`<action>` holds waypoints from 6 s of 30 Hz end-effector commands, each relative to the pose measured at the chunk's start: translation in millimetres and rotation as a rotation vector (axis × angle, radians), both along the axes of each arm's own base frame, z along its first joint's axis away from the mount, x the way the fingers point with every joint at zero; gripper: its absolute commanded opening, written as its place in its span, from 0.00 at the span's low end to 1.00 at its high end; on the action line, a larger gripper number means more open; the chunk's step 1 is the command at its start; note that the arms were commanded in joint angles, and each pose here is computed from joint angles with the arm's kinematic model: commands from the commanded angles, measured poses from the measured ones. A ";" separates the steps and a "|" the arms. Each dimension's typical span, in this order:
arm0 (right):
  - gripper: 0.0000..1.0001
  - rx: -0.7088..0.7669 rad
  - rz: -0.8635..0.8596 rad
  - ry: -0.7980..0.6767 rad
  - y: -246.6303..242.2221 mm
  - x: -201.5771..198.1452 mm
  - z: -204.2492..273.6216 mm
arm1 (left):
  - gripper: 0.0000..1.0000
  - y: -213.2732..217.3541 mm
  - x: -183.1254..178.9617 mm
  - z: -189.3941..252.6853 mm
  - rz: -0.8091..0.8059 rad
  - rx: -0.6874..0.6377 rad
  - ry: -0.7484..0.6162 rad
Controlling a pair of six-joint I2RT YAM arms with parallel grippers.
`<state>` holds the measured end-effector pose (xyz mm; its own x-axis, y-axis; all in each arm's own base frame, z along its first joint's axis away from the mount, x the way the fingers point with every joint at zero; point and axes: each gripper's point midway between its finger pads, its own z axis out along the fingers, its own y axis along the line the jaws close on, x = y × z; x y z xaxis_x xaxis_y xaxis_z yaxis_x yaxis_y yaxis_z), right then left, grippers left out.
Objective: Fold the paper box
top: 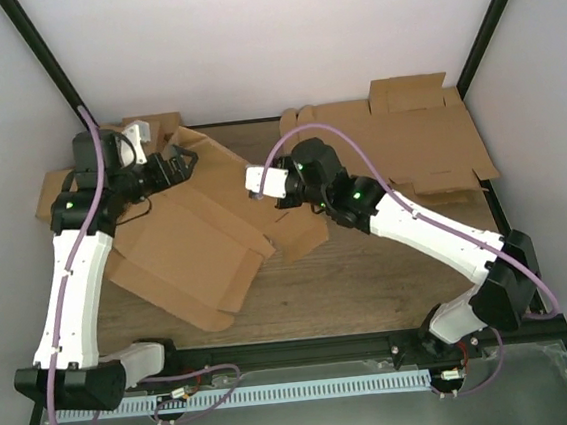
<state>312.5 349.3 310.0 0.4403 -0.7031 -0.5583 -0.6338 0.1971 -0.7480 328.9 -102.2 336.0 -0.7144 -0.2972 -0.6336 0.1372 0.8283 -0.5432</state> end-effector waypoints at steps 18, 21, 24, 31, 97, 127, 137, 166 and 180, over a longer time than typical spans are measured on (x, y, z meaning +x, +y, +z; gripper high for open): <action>0.01 -0.298 0.065 -0.255 -88.1 4.2 84.4 | 1.00 8.9 18.4 29.7 0.112 -0.126 -0.063; 0.01 -0.345 0.176 -0.311 -72.7 -5.0 62.2 | 1.00 -18.8 23.4 29.4 -0.054 -0.211 -0.070; 0.01 -0.345 0.247 -0.349 -54.1 -11.7 38.3 | 1.00 -23.2 27.6 14.0 -0.084 -0.201 -0.035; 0.01 -0.370 0.296 -0.325 -10.2 -20.1 -23.2 | 1.00 -33.9 27.0 -26.9 -0.133 -0.252 0.029; 0.69 0.604 -0.416 1.055 -143.9 81.1 -74.7 | 0.88 -111.8 59.7 -131.1 -0.497 0.213 0.098; 0.68 0.500 -0.466 1.031 -130.1 86.0 -103.8 | 0.99 -172.2 26.7 -125.3 -0.690 0.547 -0.079; 0.71 0.536 -0.514 0.978 -136.1 92.4 -90.4 | 0.95 -156.5 26.5 -140.1 -0.567 0.791 -0.123; 0.71 0.666 -0.681 0.832 -188.9 112.5 -56.8 | 0.10 -140.0 29.1 -112.3 -0.433 1.020 -0.283; 0.68 0.716 -0.659 0.966 -193.1 73.7 -91.7 | 0.04 -150.7 5.6 -107.2 -0.469 0.821 -0.114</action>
